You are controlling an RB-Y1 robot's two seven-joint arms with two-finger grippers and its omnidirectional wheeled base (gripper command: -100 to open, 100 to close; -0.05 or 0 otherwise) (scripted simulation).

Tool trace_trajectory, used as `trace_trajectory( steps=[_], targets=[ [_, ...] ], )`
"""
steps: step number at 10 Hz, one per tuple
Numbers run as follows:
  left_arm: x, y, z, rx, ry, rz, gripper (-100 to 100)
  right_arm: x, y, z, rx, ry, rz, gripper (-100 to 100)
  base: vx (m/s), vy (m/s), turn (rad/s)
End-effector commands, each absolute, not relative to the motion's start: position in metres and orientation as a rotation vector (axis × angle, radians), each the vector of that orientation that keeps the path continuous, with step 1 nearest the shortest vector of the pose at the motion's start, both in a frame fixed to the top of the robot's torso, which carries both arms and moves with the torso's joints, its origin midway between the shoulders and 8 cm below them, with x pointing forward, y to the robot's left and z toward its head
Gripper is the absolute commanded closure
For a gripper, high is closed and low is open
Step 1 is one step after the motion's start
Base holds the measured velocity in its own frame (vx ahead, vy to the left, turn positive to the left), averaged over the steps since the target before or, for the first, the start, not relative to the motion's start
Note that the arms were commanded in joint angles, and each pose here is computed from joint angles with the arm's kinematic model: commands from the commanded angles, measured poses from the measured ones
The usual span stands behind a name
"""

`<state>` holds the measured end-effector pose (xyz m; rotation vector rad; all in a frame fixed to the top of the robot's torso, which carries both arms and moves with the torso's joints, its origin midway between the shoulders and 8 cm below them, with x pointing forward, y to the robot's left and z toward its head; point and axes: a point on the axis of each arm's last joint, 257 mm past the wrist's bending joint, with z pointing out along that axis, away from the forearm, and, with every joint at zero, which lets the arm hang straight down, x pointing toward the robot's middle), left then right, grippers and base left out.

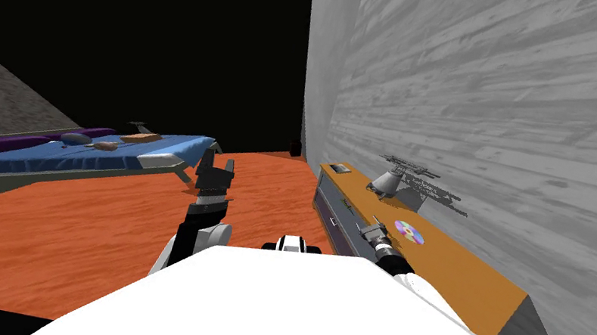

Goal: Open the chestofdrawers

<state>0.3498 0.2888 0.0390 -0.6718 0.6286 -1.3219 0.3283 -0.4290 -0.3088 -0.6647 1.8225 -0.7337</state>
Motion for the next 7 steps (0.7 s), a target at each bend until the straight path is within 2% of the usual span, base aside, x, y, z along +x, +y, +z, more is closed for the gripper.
trace_trajectory(
  steps=[1,7],
  targets=[
    [0.350,0.289,0.039,-0.672,0.629,-1.322,0,0.317,-0.444,-0.325,-0.787,1.841,-0.845,-100,0.015,0.020,0.171],
    [0.350,0.289,0.039,-0.672,0.629,-1.322,0,0.293,-0.475,-0.356,-1.087,1.847,-1.066,-100,0.013,0.013,0.200]
  ],
)
